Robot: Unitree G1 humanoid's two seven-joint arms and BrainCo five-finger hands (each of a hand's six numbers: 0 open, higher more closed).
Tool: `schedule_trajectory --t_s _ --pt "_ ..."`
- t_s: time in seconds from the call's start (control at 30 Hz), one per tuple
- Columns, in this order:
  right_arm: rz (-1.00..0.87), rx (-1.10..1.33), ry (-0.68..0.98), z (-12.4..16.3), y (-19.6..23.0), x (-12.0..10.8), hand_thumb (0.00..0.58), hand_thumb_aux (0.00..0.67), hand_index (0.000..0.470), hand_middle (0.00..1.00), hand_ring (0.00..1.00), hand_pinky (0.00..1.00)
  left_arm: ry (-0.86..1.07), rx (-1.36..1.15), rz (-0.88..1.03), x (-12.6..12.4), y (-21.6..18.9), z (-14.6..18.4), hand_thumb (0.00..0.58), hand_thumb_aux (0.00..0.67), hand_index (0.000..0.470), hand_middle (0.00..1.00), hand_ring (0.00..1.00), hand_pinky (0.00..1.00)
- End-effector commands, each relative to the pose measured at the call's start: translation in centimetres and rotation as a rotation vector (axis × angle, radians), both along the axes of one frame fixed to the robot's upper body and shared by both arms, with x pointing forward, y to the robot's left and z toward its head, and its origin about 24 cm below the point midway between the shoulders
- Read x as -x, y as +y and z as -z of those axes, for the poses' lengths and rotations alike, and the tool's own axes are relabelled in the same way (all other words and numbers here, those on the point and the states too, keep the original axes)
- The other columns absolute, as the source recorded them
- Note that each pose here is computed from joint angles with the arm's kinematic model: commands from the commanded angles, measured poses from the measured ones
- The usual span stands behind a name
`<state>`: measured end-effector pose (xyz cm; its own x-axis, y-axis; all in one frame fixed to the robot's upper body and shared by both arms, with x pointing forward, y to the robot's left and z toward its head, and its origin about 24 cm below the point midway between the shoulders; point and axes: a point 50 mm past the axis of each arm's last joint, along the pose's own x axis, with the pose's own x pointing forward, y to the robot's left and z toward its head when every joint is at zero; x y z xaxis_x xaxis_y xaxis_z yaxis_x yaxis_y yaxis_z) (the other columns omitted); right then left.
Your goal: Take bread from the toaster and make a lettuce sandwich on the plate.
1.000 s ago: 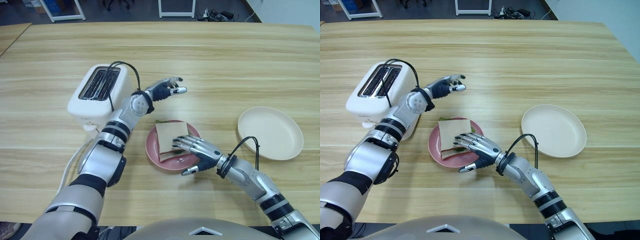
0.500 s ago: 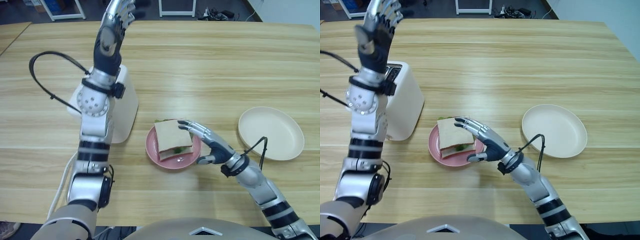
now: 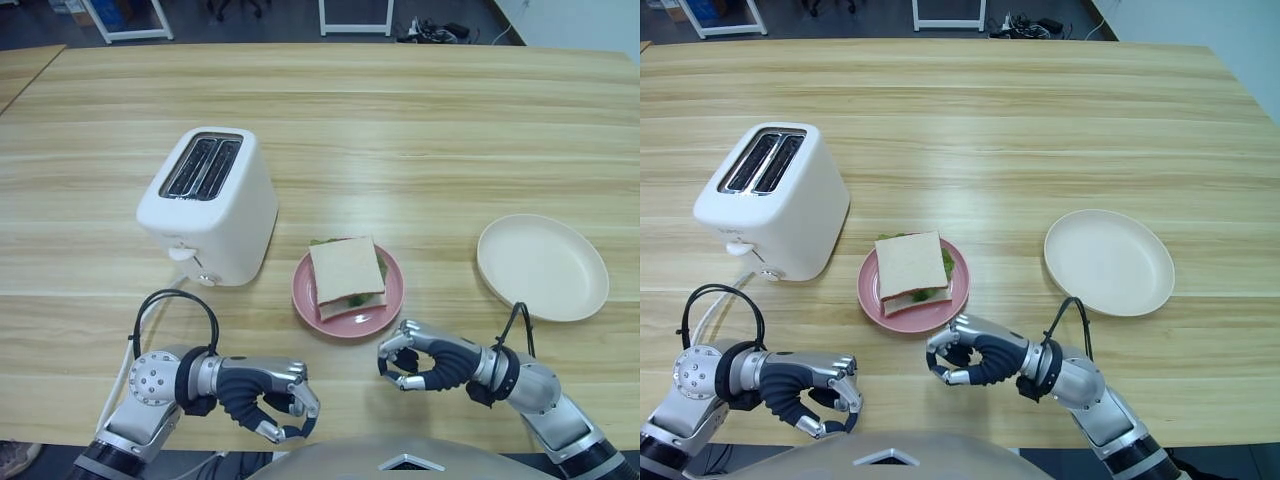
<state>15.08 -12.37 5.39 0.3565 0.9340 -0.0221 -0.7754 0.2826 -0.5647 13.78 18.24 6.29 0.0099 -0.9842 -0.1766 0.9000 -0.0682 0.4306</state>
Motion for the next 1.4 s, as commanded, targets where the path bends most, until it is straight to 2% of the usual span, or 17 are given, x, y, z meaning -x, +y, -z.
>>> schedule_trajectory --t_s 0.03,0.13,0.3,0.57,0.83,0.97,1.07,1.1,1.13,1.17,1.2,1.23,1.3,1.33,1.4 --pt "0.002 0.123 0.021 2.1 0.1 0.0 0.58 0.67 0.47 1.0 1.0 1.0 -0.035 -0.191 -0.085 -1.1 0.8 3.1 0.58 0.67 0.47 1.0 1.0 1.0" --pt "0.047 0.184 0.0 3.4 0.5 -0.9 0.58 0.67 0.47 1.0 1.0 1.0 -0.089 -0.257 -0.184 -2.7 1.1 4.4 0.58 0.67 0.47 1.0 1.0 1.0" --pt "0.126 0.255 -0.042 5.1 1.0 -2.2 0.58 0.67 0.47 1.0 1.0 1.0 -0.178 -0.215 -0.35 -5.4 1.0 4.4 0.58 0.67 0.47 1.0 1.0 1.0" --pt "0.384 0.3 -0.089 8.1 0.9 -7.1 0.58 0.67 0.47 1.0 1.0 1.0 -0.253 -0.096 -0.63 -11.3 0.6 4.5 0.58 0.67 0.47 1.0 1.0 1.0" --pt "0.6 0.25 -0.153 8.4 0.1 -10.5 0.58 0.67 0.47 1.0 1.0 1.0 -0.259 0.048 -0.945 -15.6 0.5 4.5 0.58 0.67 0.47 1.0 1.0 1.0" --pt "0.718 0.124 -0.175 7.3 -0.5 -11.6 0.58 0.67 0.47 1.0 1.0 1.0 -0.23 0.121 -0.999 -16.0 -0.3 4.7 0.58 0.67 0.47 1.0 1.0 1.0" --pt "0.746 0.016 -0.18 6.3 -0.8 -11.7 0.58 0.67 0.47 1.0 1.0 1.0 -0.157 0.224 -0.963 -15.0 -1.0 5.0 0.58 0.67 0.47 1.0 1.0 1.0" --pt "0.71 -0.049 -0.165 5.8 -0.6 -11.1 0.559 0.541 0.38 0.86 0.86 0.86 -0.102 0.309 -0.899 -13.9 -1.4 4.8 0.485 0.399 0.28 1.0 1.0 1.0" --pt "0.681 -0.135 -0.148 5.0 -0.6 -10.5 0.47 0.378 0.265 0.72 0.72 0.72 -0.046 0.411 -0.837 -12.8 -1.6 4.2 0.058 0.034 0.024 0.93 0.93 0.93" --pt "0.662 -0.221 -0.139 4.0 -0.7 -9.9 0.304 0.208 0.146 0.53 0.53 0.53 0.004 0.513 -0.783 -11.8 -1.5 3.5 0.0 0.0 0.0 0.86 0.86 0.86" --pt "0.653 -0.292 -0.14 3.0 -1.0 -9.4 0.0 0.0 0.0 0.05 0.05 0.05 0.031 0.597 -0.742 -10.9 -1.4 2.7 0.0 0.0 0.0 0.67 0.67 0.67" --pt "0.669 -0.374 -0.151 1.7 -1.5 -9.0 0.0 0.0 0.0 0.0 0.0 0.0 0.023 0.67 -0.723 -10.0 -1.2 1.7 0.0 0.0 0.0 0.51 0.51 0.51" --pt "0.725 -0.532 -0.184 -0.9 -2.4 -8.8 0.0 0.0 0.0 0.0 0.0 0.0 -0.051 0.78 -0.751 -8.9 -0.9 -0.5 0.0 0.0 0.0 0.21 0.21 0.21" --pt "0.743 -0.581 -0.196 -1.9 -2.7 -8.7 0.0 0.0 0.0 0.0 0.0 0.0 -0.085 0.821 -0.767 -8.6 -1.0 -1.5 0.0 0.0 0.0 0.0 0.0 0.0" --pt "0.742 -0.589 -0.262 -3.2 -2.8 -8.1 0.0 0.0 0.0 0.0 0.0 0.0 -0.161 0.847 -0.75 -7.9 -1.9 -3.1 0.0 0.0 0.0 0.0 0.0 0.0"
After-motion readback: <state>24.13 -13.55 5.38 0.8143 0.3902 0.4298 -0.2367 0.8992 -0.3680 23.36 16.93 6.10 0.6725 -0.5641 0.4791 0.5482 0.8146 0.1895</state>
